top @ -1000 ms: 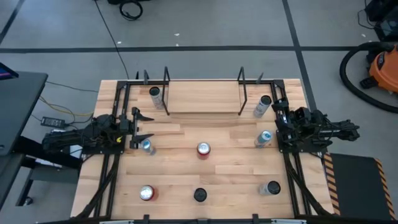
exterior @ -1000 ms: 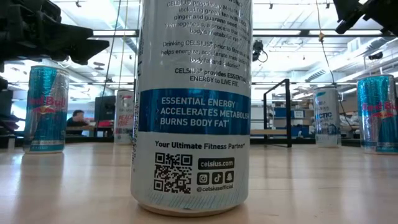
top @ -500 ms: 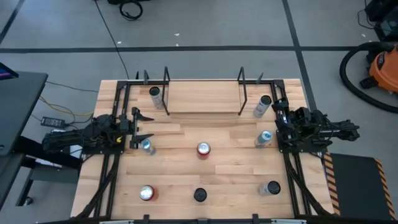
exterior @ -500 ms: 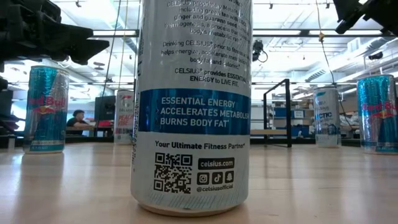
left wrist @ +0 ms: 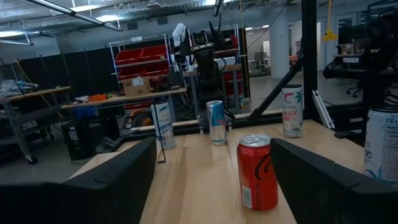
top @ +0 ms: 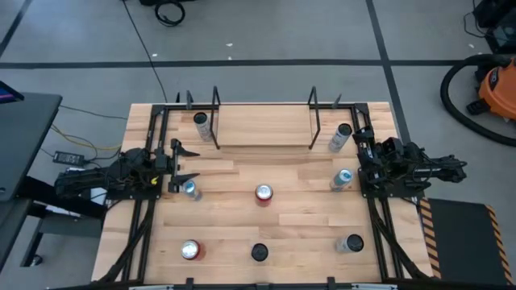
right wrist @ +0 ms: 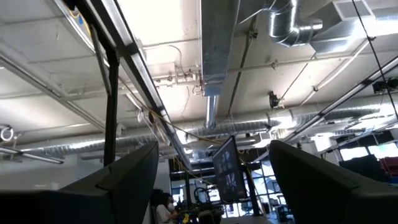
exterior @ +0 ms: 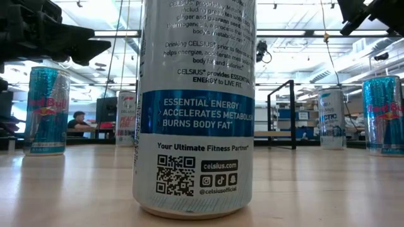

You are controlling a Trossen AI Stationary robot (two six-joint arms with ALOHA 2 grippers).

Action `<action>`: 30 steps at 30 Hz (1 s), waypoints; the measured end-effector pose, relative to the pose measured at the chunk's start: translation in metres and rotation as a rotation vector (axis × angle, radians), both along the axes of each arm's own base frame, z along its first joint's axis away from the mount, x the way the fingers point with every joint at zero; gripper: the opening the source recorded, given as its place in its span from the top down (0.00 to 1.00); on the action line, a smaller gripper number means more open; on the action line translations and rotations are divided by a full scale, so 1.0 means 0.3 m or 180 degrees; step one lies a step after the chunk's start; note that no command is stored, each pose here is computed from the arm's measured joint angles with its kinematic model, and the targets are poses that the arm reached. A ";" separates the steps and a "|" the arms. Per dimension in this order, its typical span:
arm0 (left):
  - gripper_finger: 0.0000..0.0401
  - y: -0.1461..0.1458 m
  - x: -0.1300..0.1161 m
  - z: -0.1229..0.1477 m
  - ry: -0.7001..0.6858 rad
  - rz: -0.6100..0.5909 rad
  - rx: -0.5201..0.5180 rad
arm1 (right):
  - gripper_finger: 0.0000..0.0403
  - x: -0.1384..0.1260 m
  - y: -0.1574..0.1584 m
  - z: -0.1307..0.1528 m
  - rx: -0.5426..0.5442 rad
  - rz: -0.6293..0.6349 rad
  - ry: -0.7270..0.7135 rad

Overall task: Place canned beverage on shelf
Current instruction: Put the top white-blue soda can on the shelf

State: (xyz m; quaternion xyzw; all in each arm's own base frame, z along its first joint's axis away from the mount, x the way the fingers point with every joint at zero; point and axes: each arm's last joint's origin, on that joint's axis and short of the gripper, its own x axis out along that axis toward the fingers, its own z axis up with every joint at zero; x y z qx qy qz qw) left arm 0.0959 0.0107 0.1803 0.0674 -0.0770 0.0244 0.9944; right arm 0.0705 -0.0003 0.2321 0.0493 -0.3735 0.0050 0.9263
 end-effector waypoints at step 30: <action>0.21 0.000 0.000 0.000 0.0002 -0.0001 -0.0001 | 0.22 0.005 -0.016 0.034 0.0202 -0.0523 0.0422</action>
